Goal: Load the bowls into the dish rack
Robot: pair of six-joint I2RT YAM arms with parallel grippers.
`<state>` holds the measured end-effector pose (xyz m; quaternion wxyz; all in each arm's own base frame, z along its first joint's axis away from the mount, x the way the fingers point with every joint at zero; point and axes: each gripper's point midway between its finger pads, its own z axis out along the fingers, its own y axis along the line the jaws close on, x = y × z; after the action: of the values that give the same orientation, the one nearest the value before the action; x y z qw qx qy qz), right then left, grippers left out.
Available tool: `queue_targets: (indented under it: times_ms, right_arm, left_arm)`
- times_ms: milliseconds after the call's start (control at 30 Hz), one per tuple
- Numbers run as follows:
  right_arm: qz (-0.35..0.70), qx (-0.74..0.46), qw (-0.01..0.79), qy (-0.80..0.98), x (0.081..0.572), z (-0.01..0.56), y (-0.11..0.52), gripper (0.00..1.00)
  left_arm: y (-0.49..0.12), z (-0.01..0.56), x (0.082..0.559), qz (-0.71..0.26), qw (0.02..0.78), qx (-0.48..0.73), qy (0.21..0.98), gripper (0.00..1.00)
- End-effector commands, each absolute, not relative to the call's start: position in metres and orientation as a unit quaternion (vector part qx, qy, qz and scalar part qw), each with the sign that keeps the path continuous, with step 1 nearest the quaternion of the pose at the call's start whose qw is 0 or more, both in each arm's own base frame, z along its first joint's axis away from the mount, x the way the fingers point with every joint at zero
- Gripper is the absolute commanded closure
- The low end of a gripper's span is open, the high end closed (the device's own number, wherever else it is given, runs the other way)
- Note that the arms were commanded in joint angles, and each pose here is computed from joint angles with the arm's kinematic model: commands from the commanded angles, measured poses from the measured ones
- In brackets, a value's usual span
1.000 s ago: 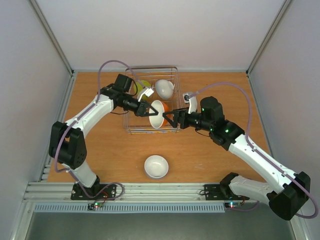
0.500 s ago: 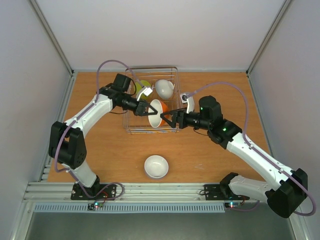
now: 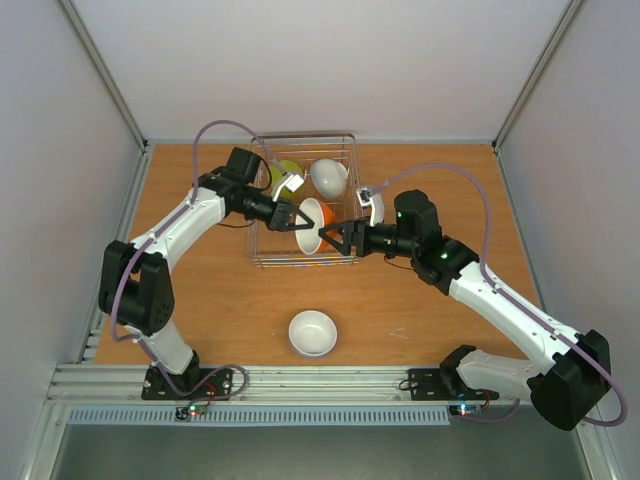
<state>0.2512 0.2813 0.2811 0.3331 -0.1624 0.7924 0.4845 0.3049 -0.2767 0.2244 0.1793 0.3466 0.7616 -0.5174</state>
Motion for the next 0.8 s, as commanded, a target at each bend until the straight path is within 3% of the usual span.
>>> queue_targets:
  times_ms: [0, 133, 233, 333, 500, 633, 767]
  right_arm:
    - [0.488, -0.177, 0.307, 0.798, 0.244, 0.266, 0.286, 0.66]
    - [0.481, -0.177, 0.311, 0.801, 0.245, 0.267, 0.285, 0.89]
    - [0.455, -0.171, 0.319, 0.814, 0.251, 0.266, 0.279, 0.98]
    - [0.407, -0.164, 0.327, 0.837, 0.259, 0.259, 0.268, 0.99]
    - [0.336, -0.156, 0.336, 0.866, 0.275, 0.258, 0.254, 0.99]
    - [0.275, -0.149, 0.338, 0.888, 0.290, 0.260, 0.245, 0.99]
    - [0.198, -0.155, 0.322, 0.913, 0.304, 0.249, 0.242, 0.99]
  left_arm:
    - [-0.283, 0.249, 0.296, -0.568, 0.175, 0.354, 0.723, 1.00]
    - [-0.283, 0.247, 0.298, -0.563, 0.175, 0.351, 0.728, 0.98]
    - [-0.282, 0.243, 0.302, -0.554, 0.176, 0.346, 0.737, 0.81]
    - [-0.281, 0.236, 0.307, -0.536, 0.182, 0.342, 0.750, 0.62]
    - [-0.275, 0.229, 0.318, -0.494, 0.195, 0.335, 0.778, 0.47]
    - [-0.264, 0.226, 0.333, -0.430, 0.235, 0.330, 0.807, 0.42]
    - [-0.235, 0.225, 0.362, -0.306, 0.315, 0.306, 0.845, 0.39]
